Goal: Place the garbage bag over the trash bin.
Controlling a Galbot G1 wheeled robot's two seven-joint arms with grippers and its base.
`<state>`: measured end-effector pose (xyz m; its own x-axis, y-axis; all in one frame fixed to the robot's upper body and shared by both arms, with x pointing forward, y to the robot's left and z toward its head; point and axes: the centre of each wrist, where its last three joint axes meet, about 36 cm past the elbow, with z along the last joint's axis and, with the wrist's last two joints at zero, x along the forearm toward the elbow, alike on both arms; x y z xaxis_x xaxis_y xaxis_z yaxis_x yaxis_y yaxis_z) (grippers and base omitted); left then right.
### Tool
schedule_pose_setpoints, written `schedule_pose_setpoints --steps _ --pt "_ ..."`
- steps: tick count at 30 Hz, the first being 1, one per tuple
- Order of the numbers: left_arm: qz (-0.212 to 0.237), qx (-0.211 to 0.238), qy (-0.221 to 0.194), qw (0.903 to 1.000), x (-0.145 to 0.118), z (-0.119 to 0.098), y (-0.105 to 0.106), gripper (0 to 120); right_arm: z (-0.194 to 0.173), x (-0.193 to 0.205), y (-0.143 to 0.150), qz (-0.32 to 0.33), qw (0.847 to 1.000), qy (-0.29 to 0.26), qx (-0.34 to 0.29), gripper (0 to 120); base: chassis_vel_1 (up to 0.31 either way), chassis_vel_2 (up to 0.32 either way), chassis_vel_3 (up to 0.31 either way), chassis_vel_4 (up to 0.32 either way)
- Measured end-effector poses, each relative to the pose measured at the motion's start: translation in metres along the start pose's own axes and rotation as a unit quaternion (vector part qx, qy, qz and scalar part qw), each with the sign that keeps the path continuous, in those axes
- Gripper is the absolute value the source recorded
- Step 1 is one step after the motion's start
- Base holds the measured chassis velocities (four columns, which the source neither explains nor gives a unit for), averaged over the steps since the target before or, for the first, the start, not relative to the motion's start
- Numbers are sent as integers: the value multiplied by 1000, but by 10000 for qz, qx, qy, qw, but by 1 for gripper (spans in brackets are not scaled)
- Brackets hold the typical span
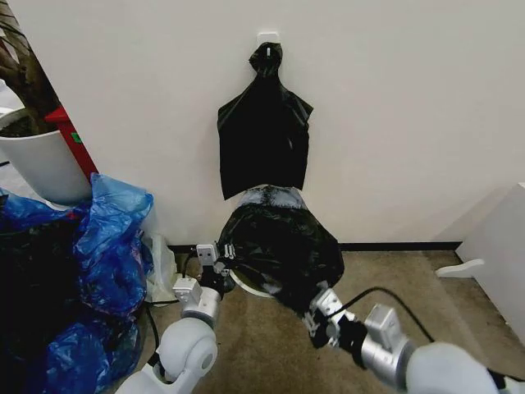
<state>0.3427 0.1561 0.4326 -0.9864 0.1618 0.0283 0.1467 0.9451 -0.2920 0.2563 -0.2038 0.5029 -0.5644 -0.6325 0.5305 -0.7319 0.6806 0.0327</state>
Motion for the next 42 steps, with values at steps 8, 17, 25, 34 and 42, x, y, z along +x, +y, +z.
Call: schedule_pose_setpoints --steps 8,17,25,34,42 --pt "79 148 94 9998 1 -4 -5 4 31 -35 7 -49 9998 107 -166 0 0 0 0 0" --pt "160 277 202 9993 9 -16 -10 4 63 -62 -10 365 9983 415 -187 0 0 0 0 0" --pt "223 290 283 9989 20 -26 -13 4 83 -73 -30 730 9960 482 -182 0 0 0 0 0" --pt "169 158 232 9995 23 -27 -10 4 76 -61 -20 758 9960 459 -144 8 0 0 0 0" --pt "18 67 203 9998 15 -22 -3 4 70 -31 0 747 9971 170 42 37 0 0 0 0"
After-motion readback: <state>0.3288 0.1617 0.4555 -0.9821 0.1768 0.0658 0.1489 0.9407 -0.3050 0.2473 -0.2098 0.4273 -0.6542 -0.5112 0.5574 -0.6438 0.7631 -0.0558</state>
